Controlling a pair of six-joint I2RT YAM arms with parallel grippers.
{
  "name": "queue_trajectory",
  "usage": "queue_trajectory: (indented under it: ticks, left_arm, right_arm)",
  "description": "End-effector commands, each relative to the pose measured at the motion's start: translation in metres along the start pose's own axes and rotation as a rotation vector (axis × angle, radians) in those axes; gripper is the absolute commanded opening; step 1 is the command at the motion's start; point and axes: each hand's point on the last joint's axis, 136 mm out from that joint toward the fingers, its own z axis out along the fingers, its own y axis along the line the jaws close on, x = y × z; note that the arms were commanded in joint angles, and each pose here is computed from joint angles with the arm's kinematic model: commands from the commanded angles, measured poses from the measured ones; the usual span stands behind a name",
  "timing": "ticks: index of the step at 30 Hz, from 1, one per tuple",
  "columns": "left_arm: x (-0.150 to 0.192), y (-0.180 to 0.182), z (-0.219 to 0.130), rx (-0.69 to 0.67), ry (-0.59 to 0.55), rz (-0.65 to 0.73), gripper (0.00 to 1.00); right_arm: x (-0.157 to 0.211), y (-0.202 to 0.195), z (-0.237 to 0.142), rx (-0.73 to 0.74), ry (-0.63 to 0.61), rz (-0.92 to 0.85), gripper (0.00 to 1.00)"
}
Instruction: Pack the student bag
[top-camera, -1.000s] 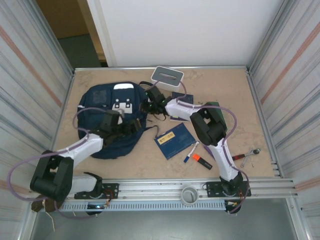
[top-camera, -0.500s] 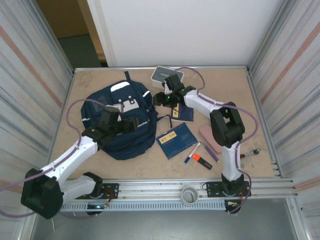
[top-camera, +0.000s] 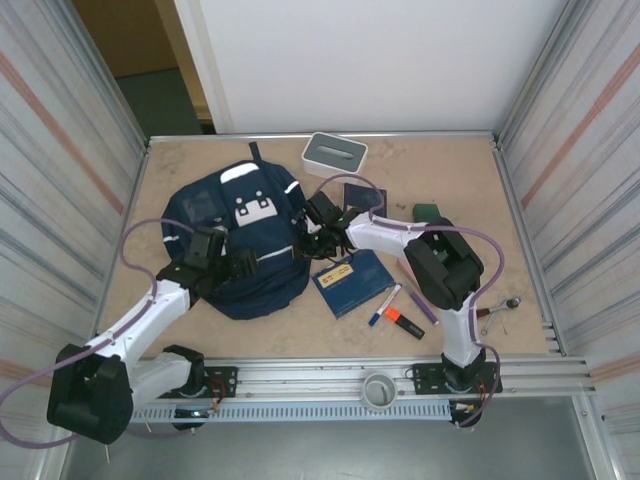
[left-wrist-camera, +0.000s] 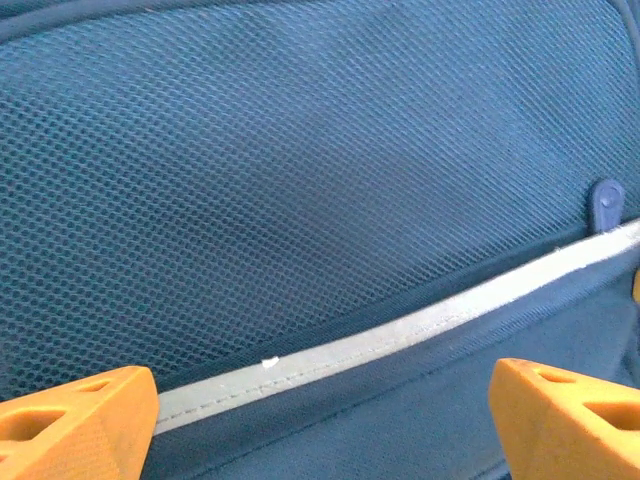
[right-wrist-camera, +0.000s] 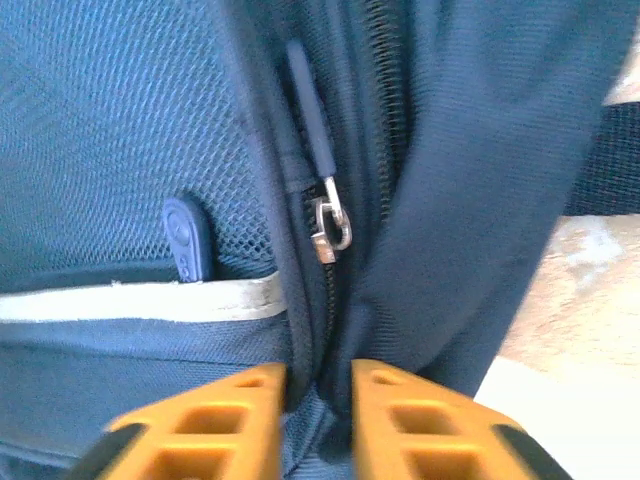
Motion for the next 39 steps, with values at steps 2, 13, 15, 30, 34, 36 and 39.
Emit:
queue_trajectory:
  ticks: [2,13,15,30,34,36,39]
  left_arm:
    - [-0.023,-0.041,-0.017,0.132,-0.1,0.15,0.86]
    - [-0.072,-0.075,0.003,0.01,-0.091,0.545,0.84]
    - [-0.068,-0.076,0.012,0.004,-0.042,0.585,0.84]
    - [-0.034,-0.088,0.075,-0.072,0.161,0.778,0.7]
    - [-0.033,-0.097,0.078,-0.026,0.167,0.769,0.43]
    - [-0.033,-0.1,0.076,-0.009,0.158,0.751,0.34]
    - [-0.042,-0.102,0.067,0.004,0.12,0.721,0.2]
  right_arm:
    - [-0.044,-0.015,-0.014,-0.002,-0.068,-0.061,0.04]
    - [-0.1,-0.035,-0.047,-0.14,-0.105,-0.055,0.0]
    - [-0.101,-0.039,-0.054,-0.14,-0.113,-0.055,0.0]
    - [-0.097,-0.053,-0.061,-0.099,-0.113,-0.038,0.23]
    - [-0.093,-0.055,-0.071,-0.067,-0.124,-0.052,0.33]
    - [-0.091,-0.056,-0.077,-0.048,-0.134,-0.061,0.38]
    - [-0.087,-0.058,-0.087,-0.016,-0.146,-0.072,0.44]
